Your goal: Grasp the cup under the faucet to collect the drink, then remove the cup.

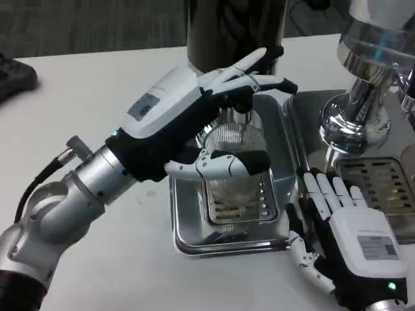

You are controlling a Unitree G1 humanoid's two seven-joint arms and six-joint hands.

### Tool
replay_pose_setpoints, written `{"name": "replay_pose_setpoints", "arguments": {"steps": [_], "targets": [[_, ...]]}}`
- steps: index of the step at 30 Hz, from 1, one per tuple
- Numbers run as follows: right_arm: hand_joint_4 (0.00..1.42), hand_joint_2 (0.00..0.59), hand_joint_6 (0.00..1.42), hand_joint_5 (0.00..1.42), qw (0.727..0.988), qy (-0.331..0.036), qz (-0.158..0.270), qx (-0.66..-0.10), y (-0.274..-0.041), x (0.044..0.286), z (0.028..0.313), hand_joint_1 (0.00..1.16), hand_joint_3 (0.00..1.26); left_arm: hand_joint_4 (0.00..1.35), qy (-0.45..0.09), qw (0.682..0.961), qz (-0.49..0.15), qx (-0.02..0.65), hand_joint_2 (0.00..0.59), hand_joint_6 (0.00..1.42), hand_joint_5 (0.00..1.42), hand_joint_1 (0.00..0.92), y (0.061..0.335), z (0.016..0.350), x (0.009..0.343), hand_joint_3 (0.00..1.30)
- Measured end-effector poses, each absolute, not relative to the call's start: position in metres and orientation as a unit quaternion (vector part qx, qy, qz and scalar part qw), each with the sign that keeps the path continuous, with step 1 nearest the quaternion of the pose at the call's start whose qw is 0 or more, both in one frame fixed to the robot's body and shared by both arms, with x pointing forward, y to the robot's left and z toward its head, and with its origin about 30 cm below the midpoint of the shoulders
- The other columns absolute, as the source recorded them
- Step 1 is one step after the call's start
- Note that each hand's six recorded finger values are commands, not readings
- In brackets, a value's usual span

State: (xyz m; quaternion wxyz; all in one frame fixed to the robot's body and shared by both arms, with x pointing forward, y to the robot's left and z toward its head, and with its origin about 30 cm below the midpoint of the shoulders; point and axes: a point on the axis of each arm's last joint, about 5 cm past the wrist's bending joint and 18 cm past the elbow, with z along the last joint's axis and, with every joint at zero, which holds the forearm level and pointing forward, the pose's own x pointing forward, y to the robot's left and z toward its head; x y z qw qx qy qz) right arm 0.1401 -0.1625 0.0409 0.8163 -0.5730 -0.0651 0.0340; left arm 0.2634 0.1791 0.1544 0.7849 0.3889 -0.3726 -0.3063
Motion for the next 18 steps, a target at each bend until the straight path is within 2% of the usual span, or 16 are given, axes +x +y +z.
{"name": "replay_pose_setpoints", "arguments": {"steps": [8,9,12,13,15,18], "targets": [[0.0,0.495,0.0,0.0,0.817,-0.064,0.034,-0.572,-0.162,0.14,0.041,0.0,0.0,0.04,-0.384,0.768,-0.31,0.408,0.173,0.2,0.27,0.0,0.177,0.155,0.259,0.29],[0.0,0.495,0.0,0.0,0.823,-0.059,0.029,-0.564,-0.162,0.14,0.041,0.0,0.0,0.04,-0.385,0.768,-0.311,0.407,0.173,0.2,0.27,0.0,0.176,0.154,0.259,0.29],[0.0,0.494,0.0,0.0,0.885,-0.017,-0.026,-0.465,-0.165,0.14,0.046,0.0,0.0,0.04,-0.386,0.769,-0.31,0.405,0.174,0.2,0.27,0.0,0.175,0.153,0.258,0.29],[0.0,0.494,0.0,0.0,0.889,-0.015,-0.034,-0.456,-0.166,0.141,0.047,0.0,0.0,0.04,-0.386,0.769,-0.31,0.405,0.174,0.2,0.27,0.0,0.175,0.153,0.258,0.29],[0.0,0.435,0.0,0.0,0.903,-0.025,-0.049,-0.426,-0.168,0.143,0.056,0.09,0.0,0.04,-0.386,0.769,-0.309,0.405,0.175,0.2,0.27,0.0,0.176,0.153,0.258,0.29],[0.0,0.435,0.0,0.0,0.914,-0.045,-0.04,-0.401,-0.165,0.149,0.066,0.14,0.0,0.04,-0.385,0.769,-0.309,0.405,0.176,0.2,0.27,0.0,0.175,0.153,0.258,0.29]]}}
